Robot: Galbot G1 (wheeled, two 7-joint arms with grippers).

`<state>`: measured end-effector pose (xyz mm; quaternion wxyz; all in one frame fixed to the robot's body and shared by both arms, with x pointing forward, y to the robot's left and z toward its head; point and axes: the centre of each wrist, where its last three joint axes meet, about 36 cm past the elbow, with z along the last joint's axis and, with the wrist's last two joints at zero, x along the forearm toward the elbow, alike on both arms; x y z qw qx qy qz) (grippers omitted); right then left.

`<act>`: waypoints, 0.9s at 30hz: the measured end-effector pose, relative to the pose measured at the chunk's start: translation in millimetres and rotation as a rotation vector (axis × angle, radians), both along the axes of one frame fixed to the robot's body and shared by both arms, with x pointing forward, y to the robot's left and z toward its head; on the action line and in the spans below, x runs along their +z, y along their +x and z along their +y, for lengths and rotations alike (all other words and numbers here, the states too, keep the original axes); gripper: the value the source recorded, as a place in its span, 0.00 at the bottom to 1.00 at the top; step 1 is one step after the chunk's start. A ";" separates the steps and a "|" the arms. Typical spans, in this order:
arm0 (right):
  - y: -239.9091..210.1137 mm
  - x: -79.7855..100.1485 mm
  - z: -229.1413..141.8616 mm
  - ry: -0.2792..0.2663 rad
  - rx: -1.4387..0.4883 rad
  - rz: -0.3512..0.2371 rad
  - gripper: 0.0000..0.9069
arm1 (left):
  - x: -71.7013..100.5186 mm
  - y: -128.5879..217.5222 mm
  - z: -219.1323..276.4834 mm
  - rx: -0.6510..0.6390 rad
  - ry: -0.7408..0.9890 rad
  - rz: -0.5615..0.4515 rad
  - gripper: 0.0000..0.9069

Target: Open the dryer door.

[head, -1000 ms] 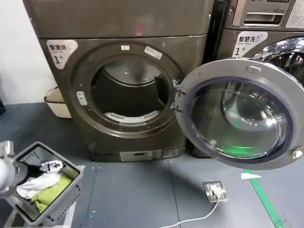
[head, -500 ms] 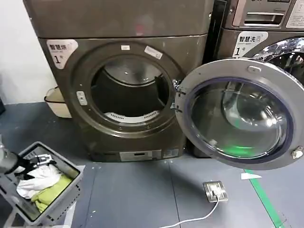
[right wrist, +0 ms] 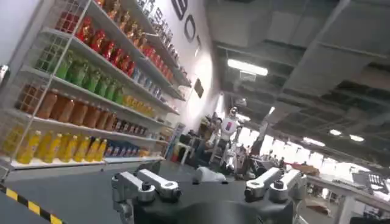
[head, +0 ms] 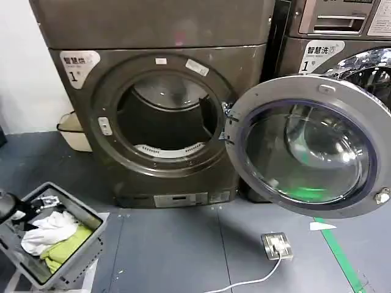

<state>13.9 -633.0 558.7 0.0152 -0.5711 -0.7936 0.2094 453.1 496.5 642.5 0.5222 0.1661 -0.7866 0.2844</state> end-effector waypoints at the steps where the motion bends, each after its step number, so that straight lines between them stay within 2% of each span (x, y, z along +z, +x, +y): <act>1: -0.1 -0.1 0.1 0.000 -0.002 0.000 1.00 | 0.9 0.4 1.3 0.003 -0.002 -0.001 1.00; 27: -28.9 -5.1 -6.9 -0.031 -0.103 0.014 1.00 | -5.2 3.2 13.6 0.036 -0.013 -0.015 1.00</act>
